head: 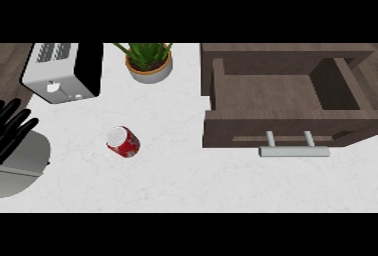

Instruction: Pick up the can, place it into the drawer and close the drawer

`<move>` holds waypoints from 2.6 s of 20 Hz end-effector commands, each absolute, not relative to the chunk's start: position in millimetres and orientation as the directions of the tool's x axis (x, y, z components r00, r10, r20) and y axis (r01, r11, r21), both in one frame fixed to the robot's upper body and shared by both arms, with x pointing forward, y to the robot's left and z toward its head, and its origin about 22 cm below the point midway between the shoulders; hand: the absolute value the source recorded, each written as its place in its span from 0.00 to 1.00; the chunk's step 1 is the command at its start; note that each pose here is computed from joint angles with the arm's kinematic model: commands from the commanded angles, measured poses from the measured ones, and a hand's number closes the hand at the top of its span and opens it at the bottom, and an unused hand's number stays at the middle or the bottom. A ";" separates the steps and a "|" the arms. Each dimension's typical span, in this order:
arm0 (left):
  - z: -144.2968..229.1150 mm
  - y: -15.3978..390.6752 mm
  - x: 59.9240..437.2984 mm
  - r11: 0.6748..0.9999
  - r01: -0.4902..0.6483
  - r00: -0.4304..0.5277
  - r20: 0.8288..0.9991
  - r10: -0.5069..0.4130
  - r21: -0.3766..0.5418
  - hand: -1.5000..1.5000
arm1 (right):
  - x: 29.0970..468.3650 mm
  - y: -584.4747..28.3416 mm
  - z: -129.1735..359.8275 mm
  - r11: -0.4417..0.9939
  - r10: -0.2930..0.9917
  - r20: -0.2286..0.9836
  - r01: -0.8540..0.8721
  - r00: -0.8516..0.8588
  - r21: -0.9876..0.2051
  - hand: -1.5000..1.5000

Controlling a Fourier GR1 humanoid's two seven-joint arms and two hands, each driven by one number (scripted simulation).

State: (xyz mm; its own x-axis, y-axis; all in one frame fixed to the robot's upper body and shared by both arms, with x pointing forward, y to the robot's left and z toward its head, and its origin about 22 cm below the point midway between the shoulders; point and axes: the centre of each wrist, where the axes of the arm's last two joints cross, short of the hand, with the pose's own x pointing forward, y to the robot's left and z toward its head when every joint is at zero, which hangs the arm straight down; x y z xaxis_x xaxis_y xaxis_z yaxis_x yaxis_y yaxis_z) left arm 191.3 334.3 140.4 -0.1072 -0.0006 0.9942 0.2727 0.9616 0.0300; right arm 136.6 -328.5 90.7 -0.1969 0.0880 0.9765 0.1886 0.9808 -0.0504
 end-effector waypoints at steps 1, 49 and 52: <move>130.8 327.1 197.4 0.956 0.286 -0.066 0.994 0.092 -0.070 0.00 | 151.3 -339.5 103.5 0.980 0.083 0.976 0.196 -0.203 -0.042 0.00; -59.1 316.2 271.0 0.990 0.094 0.133 0.987 0.088 -0.101 0.00 | 67.1 -373.3 109.6 0.984 0.094 0.975 0.166 -0.200 -0.060 0.00; -66.2 312.4 275.1 0.991 0.098 0.155 0.985 0.075 -0.091 0.00 | 72.2 -373.9 105.7 0.981 0.090 0.973 0.190 -0.212 -0.049 0.00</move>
State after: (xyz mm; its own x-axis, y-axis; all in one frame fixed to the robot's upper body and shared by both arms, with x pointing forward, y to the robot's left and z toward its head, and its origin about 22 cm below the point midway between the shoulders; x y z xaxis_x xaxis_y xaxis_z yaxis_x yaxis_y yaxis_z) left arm 273.7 313.5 -54.7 0.1300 0.0838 0.9880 0.0981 0.9904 -0.0969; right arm 78.1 -379.5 103.9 -0.2028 0.0853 0.9755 0.1833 0.9819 -0.0477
